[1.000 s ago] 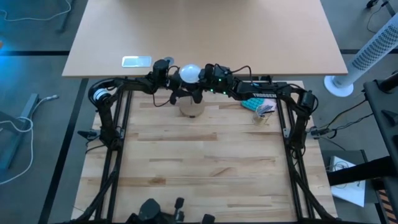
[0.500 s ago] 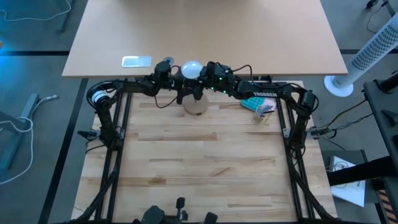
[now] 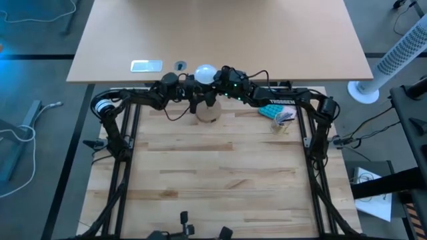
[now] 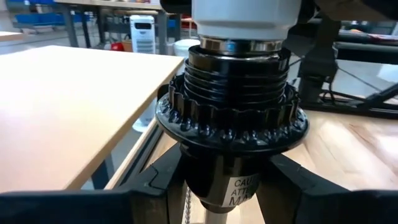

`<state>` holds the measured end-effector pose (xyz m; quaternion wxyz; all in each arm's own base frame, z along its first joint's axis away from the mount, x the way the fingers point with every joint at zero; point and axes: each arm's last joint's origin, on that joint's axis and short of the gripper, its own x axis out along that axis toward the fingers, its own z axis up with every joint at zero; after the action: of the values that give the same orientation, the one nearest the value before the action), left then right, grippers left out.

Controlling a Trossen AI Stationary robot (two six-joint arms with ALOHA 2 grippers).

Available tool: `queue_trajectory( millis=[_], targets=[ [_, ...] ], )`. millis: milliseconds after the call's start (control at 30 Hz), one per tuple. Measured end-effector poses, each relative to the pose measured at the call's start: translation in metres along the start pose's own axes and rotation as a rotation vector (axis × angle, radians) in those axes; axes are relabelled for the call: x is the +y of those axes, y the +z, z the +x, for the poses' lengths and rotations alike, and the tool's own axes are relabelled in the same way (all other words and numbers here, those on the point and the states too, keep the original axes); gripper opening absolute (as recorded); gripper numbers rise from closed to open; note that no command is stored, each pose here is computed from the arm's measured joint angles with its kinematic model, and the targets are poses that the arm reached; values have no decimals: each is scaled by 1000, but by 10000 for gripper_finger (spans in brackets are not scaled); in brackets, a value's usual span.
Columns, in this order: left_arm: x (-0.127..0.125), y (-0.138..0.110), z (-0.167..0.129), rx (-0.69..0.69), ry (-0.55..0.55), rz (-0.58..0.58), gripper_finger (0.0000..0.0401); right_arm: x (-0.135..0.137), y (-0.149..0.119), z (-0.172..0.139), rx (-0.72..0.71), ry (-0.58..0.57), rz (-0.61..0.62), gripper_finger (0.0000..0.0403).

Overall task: Screw lightbulb
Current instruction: Insert the light bulb into the table lamp

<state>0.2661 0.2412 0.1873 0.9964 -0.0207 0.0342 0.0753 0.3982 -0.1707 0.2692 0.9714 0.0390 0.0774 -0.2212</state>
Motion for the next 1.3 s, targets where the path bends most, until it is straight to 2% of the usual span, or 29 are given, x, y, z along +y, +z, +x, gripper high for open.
queue_trajectory(
  millis=[167, 533, 733, 800, 967, 1033, 1100, 1200, 1300],
  targets=[
    [-7, 3, 7, -2, 23, 0, 138, 0, 0, 0, 0, -49, 3, 142],
    [-21, 5, 17, 7, 192, -5, 138, 7, -5, -2, 63, -92, 6, 143],
    [-23, 8, 23, 29, 234, -14, 138, 13, -5, -5, 77, -163, -17, 136],
    [-23, 9, 23, 32, 230, -7, 138, 13, -5, -5, 81, -165, -19, 135],
    [-25, 8, 23, 36, 135, 41, 139, 20, -5, -6, 89, -146, -26, 146],
    [-24, 8, 22, 40, 97, 36, 164, 21, -6, -6, 90, -136, -26, 146],
    [-23, 11, 18, 45, 57, 34, 215, 22, -6, -7, 90, -125, -27, 141],
    [-19, 14, 11, 46, -68, 66, 289, 22, -6, -7, 93, -123, -30, 135],
    [-7, 18, 3, 43, -185, 86, 339, 23, -5, -7, 95, -99, -35, 138]
  ],
)
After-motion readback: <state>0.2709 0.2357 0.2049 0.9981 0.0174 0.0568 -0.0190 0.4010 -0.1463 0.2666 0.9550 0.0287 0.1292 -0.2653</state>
